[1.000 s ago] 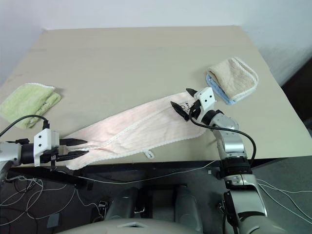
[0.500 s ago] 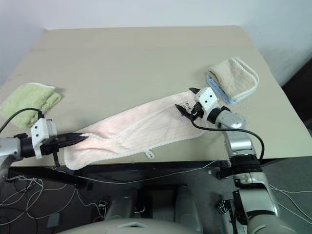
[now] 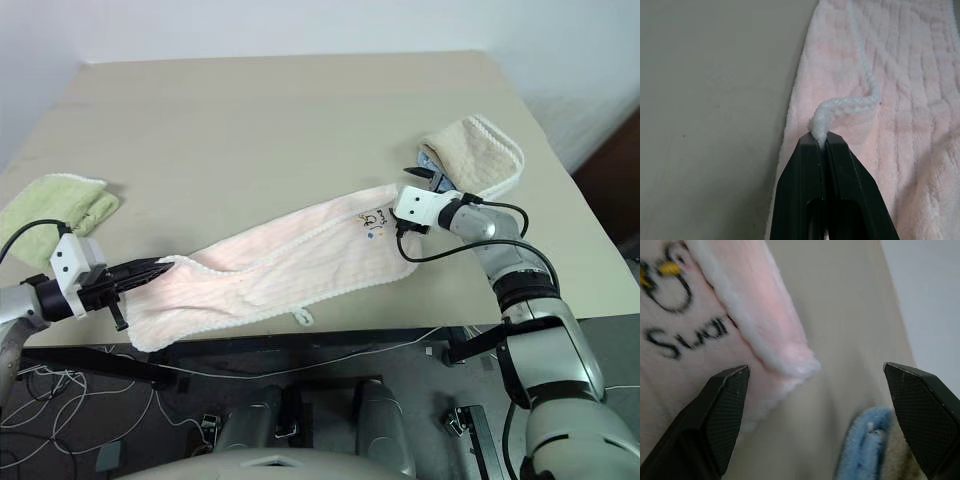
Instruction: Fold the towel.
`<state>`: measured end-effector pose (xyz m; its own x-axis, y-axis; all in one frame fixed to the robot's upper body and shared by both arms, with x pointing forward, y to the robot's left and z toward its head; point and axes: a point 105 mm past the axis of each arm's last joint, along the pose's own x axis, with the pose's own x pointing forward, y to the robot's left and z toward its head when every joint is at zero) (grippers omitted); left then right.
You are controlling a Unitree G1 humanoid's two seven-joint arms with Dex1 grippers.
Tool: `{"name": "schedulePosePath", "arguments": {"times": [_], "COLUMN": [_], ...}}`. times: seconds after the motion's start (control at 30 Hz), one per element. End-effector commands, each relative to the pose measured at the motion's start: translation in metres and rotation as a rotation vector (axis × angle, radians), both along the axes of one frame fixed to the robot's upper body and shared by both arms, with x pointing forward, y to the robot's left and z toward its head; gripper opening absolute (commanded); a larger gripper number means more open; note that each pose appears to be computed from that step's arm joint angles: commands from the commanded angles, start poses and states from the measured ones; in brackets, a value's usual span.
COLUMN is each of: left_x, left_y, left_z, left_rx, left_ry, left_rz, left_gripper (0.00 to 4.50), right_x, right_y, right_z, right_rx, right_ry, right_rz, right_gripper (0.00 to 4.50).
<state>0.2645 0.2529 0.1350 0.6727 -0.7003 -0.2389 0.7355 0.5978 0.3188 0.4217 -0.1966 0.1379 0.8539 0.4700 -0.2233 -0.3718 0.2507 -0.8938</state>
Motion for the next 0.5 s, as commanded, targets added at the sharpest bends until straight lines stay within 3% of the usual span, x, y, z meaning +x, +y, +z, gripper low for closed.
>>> {"name": "schedulePosePath", "arguments": {"times": [0.03,0.33,0.43,0.5], "left_x": [-0.002,-0.004,-0.004,-0.004], "left_y": [0.001,0.001,0.000,0.000], "left_z": [0.011,0.007,0.006,0.006], "left_rx": [-0.006,-0.011,-0.011,-0.012], "left_ry": [-0.044,-0.036,-0.033,-0.032], "left_rz": [0.006,0.011,0.011,0.011], "left_gripper": [0.03,0.03,0.00,0.00], "right_x": [0.007,0.007,0.005,0.005], "right_y": [0.000,0.028,0.033,0.033], "right_z": [0.009,0.003,-0.004,-0.005], "right_rx": [-0.057,-0.078,-0.090,-0.088], "right_ry": [-0.078,-0.103,-0.089,-0.084], "right_rz": [0.000,0.093,0.115,0.117], "right_gripper": [4.50,4.50,3.91,3.24]}}
